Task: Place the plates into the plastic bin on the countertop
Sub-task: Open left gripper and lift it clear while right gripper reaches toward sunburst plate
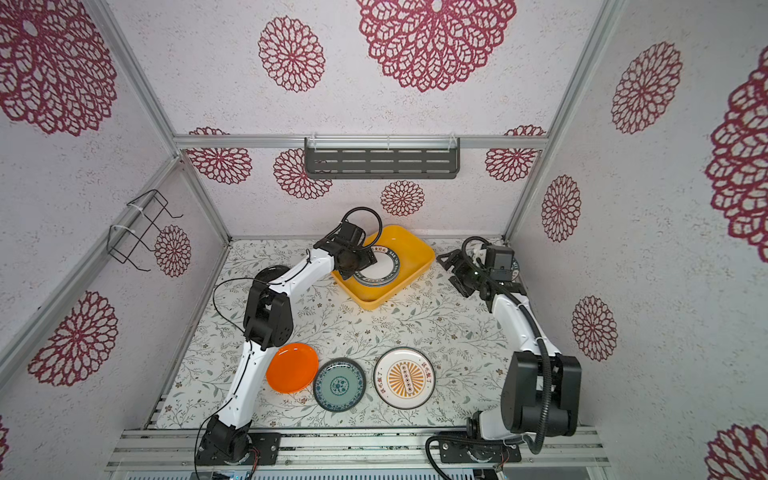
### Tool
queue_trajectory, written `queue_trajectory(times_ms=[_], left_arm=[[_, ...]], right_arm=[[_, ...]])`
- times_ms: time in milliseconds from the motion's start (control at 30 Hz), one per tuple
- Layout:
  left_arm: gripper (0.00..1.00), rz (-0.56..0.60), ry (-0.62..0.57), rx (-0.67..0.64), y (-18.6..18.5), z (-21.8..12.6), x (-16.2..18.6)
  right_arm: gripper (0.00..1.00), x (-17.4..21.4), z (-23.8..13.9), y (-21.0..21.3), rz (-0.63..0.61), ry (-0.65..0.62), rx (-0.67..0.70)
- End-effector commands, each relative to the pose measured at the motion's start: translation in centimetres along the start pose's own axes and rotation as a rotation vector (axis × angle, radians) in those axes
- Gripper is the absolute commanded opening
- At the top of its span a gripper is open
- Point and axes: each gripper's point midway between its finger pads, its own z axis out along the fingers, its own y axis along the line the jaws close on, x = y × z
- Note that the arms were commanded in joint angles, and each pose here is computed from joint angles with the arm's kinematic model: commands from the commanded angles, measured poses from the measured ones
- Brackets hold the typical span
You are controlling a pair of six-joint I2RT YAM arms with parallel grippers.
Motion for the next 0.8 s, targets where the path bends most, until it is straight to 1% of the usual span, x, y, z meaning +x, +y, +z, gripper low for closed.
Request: queue_trajectory(times_ms=[0, 100, 233, 367, 400, 567, 700, 767], left_arm=[[0.95, 0.081, -0.199, 0.069, -3.1, -6.5, -4.2], [0.99, 0.127, -0.263, 0.066, -3.4, -9.4, -4.9], [0.97, 0.21, -0.335, 0.022, -3.7, -12.9, -4.1], [0.97, 0.226, -0.36, 0.085, -4.4, -15.2, -2.0], [0.97, 0.225, -0.374, 0.117, -4.9, -16.5, -1.5], [0.97, 0.253, -0.349, 0.18, -5.1, -18.4, 2.1], [0.98, 0.244, -0.296, 0.255, -5.3, -19.0, 4.9], [0.98, 0.239, -0.287, 0.27, -5.2, -19.3, 5.9]], right_arm=[[0.92, 0.4, -2.1, -0.2, -0.091, -0.024, 0.061], [0.92, 1.6, -3.0, -1.7, -0.096, -0.019, 0.125], [0.93, 4.4, -4.0, -3.2, -0.102, 0.015, 0.155], [0.94, 7.8, -4.5, -4.6, -0.117, 0.064, 0.169], [0.93, 8.6, -4.8, -5.1, -0.114, 0.071, 0.169], [0.93, 12.3, -6.0, -7.6, -0.106, 0.124, 0.197], [0.92, 14.9, -6.8, -8.8, -0.096, 0.167, 0.198], [0.92, 16.5, -7.2, -9.5, -0.089, 0.208, 0.206]])
